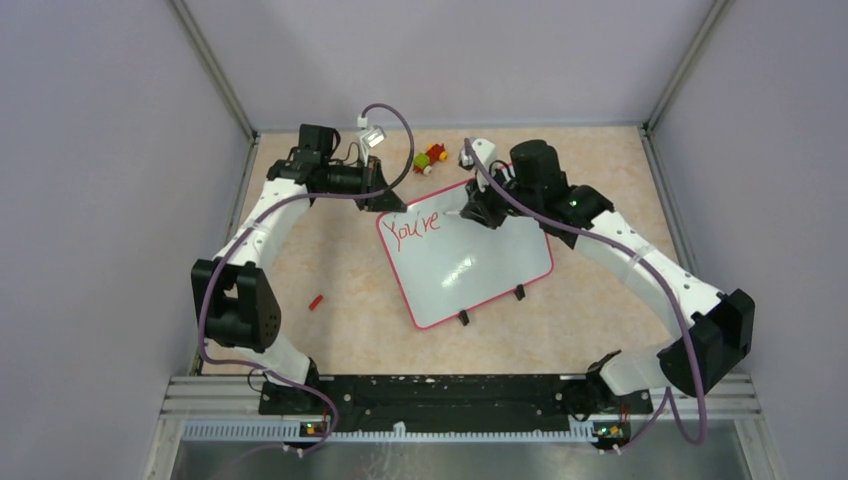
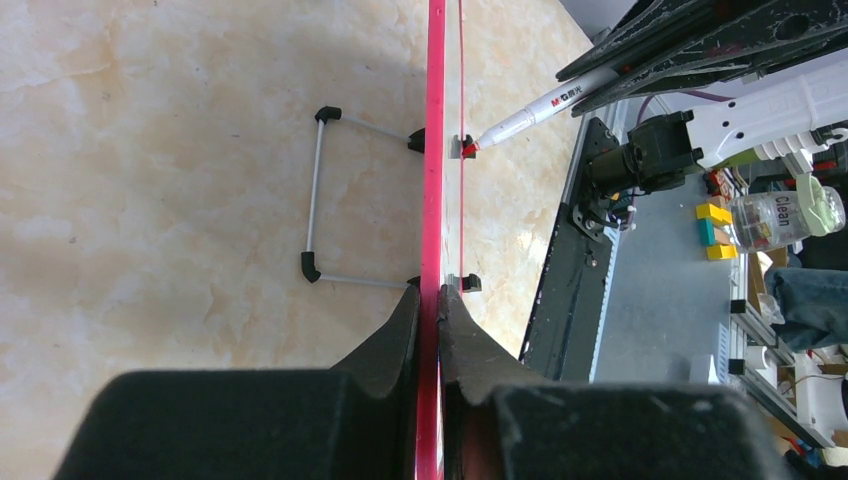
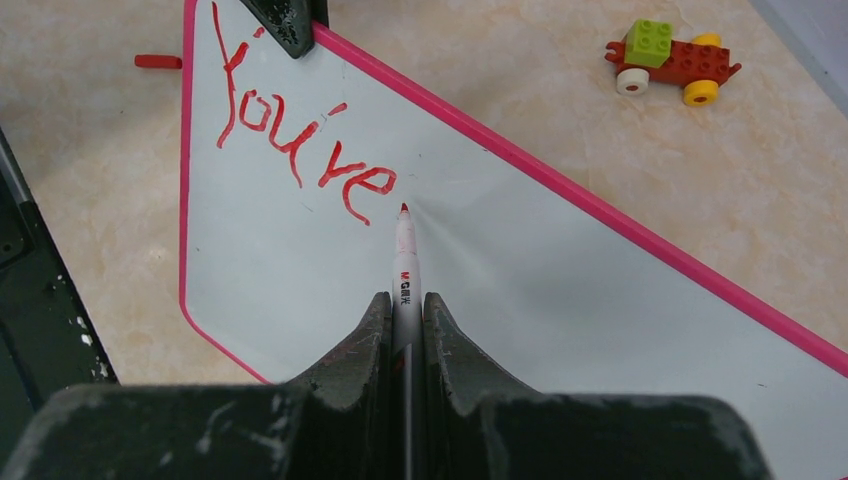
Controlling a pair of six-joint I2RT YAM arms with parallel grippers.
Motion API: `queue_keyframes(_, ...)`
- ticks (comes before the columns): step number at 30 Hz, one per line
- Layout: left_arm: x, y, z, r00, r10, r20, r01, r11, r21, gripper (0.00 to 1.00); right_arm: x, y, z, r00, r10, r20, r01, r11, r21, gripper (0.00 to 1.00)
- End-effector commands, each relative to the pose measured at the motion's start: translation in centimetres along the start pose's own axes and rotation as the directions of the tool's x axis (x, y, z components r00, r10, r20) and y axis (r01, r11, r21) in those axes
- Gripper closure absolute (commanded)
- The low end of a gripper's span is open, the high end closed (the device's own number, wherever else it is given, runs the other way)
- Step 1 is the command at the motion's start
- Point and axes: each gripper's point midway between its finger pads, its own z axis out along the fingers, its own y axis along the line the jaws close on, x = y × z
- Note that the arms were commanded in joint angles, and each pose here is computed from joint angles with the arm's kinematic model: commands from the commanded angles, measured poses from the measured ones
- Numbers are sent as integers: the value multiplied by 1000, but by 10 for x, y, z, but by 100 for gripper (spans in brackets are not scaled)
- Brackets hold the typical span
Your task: Write a sentence on the whiteboard
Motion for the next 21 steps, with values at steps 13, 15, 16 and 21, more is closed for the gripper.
queue_keyframes(13,-7,-6,1,999,41,7,-41,999,11,100,-5,-21,7,1000,-25,15,24,996,91,100)
queue_keyframes(15,-7,-5,2,999,40,6,-40,999,10,100,-4,-24,4,999,-30,13,29,994,108,100)
queue_keyframes(16,-7,-6,2,999,41,6,-41,999,10,100,-4,-26,2,999,-31,11,30,993,116,100)
queue_keyframes(21,-7,-5,2,999,41,6,-41,999,11,100,-1,-32,-2,1000,-32,-1,31,990,139,100)
